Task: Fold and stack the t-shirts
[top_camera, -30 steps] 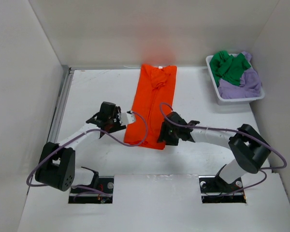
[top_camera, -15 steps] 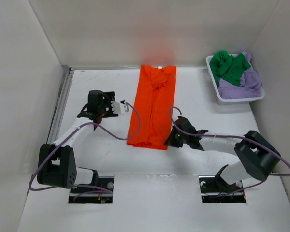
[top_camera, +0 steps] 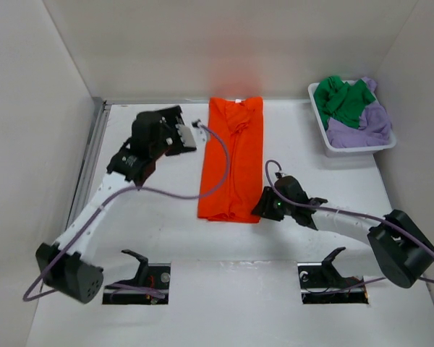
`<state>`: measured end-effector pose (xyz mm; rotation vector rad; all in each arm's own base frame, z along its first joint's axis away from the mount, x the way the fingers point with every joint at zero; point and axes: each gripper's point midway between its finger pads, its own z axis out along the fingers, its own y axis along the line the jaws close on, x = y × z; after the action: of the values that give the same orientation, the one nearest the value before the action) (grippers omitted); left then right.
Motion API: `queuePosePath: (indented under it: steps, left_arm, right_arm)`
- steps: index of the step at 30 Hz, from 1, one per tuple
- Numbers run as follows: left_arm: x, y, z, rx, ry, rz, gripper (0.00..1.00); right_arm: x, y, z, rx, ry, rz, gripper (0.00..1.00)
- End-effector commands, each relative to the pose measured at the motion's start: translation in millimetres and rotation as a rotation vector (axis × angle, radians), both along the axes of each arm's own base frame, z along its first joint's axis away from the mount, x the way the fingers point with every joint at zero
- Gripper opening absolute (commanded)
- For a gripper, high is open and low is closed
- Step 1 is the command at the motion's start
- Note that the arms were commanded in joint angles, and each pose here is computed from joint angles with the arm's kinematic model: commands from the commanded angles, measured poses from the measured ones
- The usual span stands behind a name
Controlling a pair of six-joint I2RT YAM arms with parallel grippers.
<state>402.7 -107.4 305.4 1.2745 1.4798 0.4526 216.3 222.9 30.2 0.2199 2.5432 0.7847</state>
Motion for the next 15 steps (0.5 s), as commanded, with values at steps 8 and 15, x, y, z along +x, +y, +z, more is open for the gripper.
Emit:
queuePosePath:
  steps: [8,15]
  left_arm:
    - [-196,-43,-185,0.452,0.454,-0.578,0.73]
    - [-222,-62,-240,0.505,0.472,-0.832,0.71]
  right_arm:
    - [-13,3,8,0.043,0.005,0.079,0.49]
    - [-29,7,-1,0.036,0.053,0.066,0.52]
